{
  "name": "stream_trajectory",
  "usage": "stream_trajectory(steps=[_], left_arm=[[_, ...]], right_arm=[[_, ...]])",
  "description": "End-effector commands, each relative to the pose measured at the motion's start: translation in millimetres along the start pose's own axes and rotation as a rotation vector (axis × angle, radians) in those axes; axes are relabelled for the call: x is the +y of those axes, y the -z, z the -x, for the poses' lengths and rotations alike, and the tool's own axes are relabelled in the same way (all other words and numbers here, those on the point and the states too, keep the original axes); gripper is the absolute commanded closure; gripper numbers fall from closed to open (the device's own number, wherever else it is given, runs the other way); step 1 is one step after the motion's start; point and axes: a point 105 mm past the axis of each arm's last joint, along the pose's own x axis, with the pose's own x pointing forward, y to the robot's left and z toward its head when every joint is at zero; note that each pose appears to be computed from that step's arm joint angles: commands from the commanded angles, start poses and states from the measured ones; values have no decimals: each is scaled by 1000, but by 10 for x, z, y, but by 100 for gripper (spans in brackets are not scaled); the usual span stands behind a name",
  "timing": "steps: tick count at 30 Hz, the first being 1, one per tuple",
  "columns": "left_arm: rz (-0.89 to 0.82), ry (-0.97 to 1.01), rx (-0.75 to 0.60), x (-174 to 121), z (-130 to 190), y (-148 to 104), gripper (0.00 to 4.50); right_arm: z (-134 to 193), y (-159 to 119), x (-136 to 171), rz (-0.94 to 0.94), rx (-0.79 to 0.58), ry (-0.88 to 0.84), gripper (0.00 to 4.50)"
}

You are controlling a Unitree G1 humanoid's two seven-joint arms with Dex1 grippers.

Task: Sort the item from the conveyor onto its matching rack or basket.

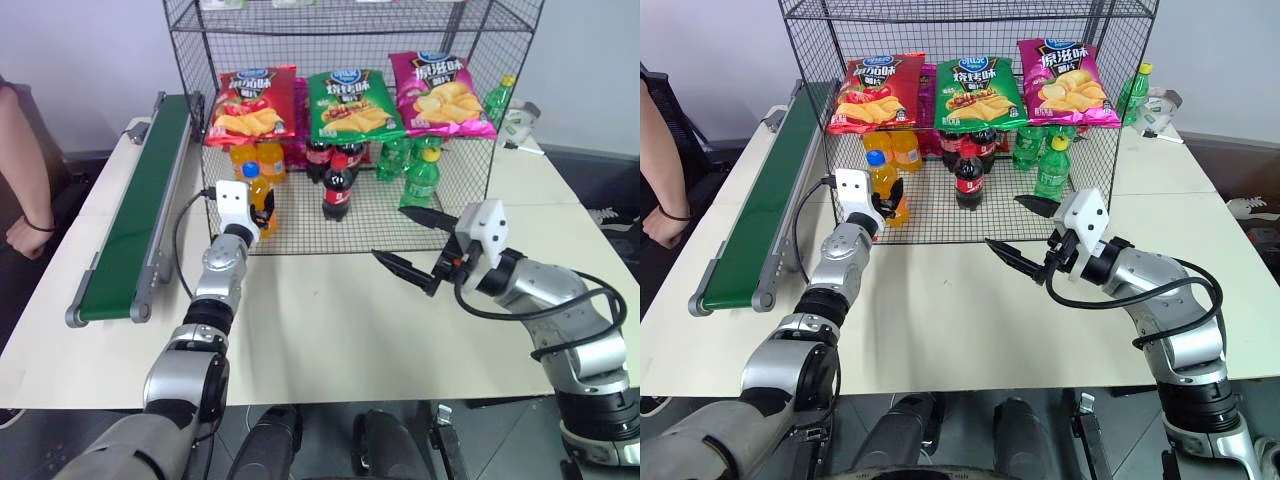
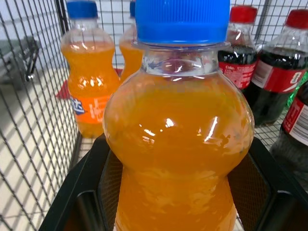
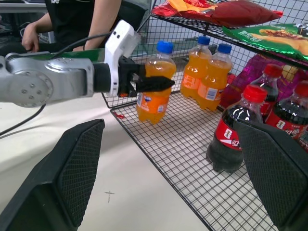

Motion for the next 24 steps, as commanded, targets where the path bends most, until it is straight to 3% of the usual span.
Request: stream_trajectory(steps=[1,5,15,24], left_arm=[[9,-2,-99,5,-79,-253,186],[22,12,-97,-6,-69,-220,8],[16,60,-165,81,172,-326,3],[-24,104,-123,159,554,-497,3]], right_arm=[[40,-132,-9,53,-25,9,0],[54,-128,-14,53,-24,12,0],[39,-130,9,54,-24,4,0],[44,-116,11,48,-24,-9,0]])
